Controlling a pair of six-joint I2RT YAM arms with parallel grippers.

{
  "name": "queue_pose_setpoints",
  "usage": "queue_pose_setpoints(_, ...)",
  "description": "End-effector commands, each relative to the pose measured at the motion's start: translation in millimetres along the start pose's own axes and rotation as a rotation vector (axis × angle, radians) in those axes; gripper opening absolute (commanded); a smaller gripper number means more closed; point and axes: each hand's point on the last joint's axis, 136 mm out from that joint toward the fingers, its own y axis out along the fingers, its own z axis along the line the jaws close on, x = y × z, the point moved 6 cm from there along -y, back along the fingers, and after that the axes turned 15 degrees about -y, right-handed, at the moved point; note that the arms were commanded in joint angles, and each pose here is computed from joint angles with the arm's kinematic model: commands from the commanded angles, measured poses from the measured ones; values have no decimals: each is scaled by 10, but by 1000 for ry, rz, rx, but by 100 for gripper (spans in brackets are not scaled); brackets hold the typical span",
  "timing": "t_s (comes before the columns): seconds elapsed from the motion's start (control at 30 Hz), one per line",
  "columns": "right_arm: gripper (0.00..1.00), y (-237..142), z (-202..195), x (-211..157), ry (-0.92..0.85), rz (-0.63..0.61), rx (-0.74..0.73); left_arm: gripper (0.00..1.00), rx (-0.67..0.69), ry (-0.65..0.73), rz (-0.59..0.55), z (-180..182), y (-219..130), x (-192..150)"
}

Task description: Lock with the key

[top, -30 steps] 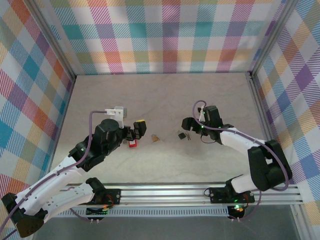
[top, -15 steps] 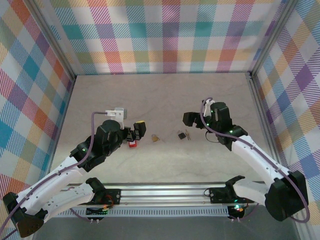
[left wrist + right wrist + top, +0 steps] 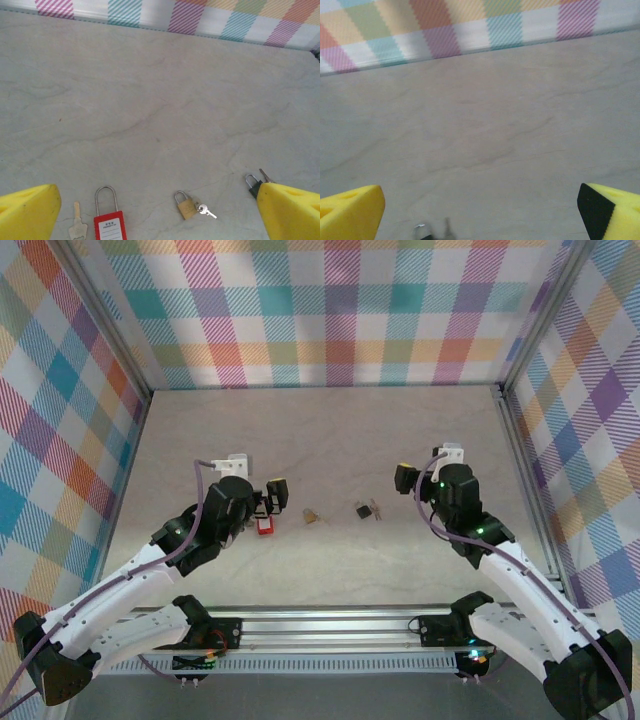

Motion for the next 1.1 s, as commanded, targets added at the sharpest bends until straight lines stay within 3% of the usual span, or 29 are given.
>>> queue_pose_setpoints(0.0,99,31,-139,-50,-78,-27,-141,100,8,-28,-46,2,-23,47)
queue_pose_setpoints(0.2,99,100,-290,-158,-108,-50,-296,100,-22,39,-76,16,-59,59)
queue_pose_setpoints(0.53,99,270,-476,-347,-101,-48,-374,100,93,206,-174,208,97,65)
queue_pose_setpoints(0.8,99,503,-632,-622,-94,-27,-404,100,153,77,-140,485,387,-12)
queue_pose_setpoints(1.07,99,775,-627,-760,-130,-54,-348,100,201,76,-170,647,529,10)
